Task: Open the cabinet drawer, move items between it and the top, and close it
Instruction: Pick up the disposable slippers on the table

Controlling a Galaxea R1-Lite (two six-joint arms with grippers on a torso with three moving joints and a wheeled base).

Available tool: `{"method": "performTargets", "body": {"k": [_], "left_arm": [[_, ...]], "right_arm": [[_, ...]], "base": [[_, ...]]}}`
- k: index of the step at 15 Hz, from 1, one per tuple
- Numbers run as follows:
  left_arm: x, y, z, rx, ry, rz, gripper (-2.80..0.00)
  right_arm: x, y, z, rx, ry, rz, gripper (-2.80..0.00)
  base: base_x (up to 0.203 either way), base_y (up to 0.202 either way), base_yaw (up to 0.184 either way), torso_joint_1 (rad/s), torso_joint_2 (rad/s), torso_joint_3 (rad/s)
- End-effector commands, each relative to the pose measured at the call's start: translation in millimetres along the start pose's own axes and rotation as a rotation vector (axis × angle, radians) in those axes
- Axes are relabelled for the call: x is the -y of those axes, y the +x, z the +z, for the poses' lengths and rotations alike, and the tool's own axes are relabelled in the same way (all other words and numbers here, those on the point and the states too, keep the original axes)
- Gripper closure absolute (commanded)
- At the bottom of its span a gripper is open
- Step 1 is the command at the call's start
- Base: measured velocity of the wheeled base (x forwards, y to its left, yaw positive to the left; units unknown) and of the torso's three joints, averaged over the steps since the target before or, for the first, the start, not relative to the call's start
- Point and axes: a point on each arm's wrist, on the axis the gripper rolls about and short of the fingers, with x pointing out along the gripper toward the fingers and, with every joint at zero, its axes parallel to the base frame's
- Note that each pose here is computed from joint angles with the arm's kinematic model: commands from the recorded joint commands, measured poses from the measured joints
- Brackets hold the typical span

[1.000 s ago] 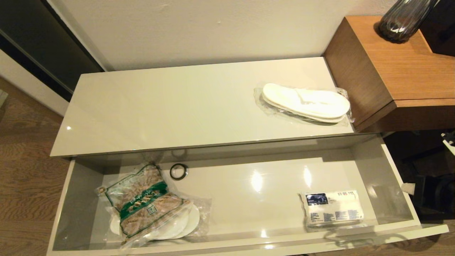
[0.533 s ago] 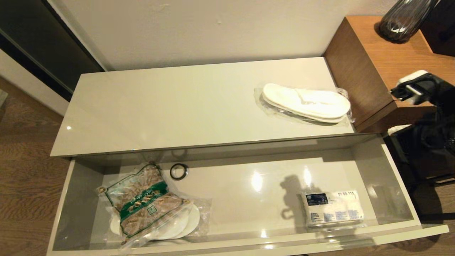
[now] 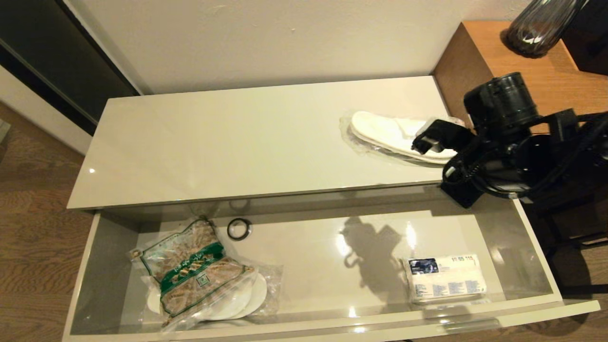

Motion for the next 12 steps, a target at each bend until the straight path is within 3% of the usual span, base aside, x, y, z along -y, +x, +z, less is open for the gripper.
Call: {"method": "performTargets", "body": {"k": [1,2,3,7,12], "left_arm": [[0.0,0,0,0.0,-0.001,0.001,0.0],[0.0,0,0,0.0,-0.001,0.001,0.0],[0.0,0,0,0.0,-0.001,-0.001,0.0],[0.0,0,0,0.0,-0.001,-0.001,0.0],[0.0,0,0,0.0,-0.001,0.001,0.0]], "right_arm": [[-19,51,19,-0.05,-0.02,-0.016,0.0],[-22,71,24,-0.045,0.004,-0.053,0.0],[-25,90,32,-0.009,0.047,-0.101,-2.8],[-32,130,53,0.089,0.199,-0.341,-2.8],[-29,119,60,0.118,0.244,-0.404,-2.8]], "base": [[0.0,0.0,0.0,0.0,0.0,0.0],[0.0,0.0,0.0,0.0,0.0,0.0],[0.0,0.0,0.0,0.0,0.0,0.0],[0.0,0.0,0.0,0.0,0.0,0.0],[0.0,0.0,0.0,0.0,0.0,0.0]]}}
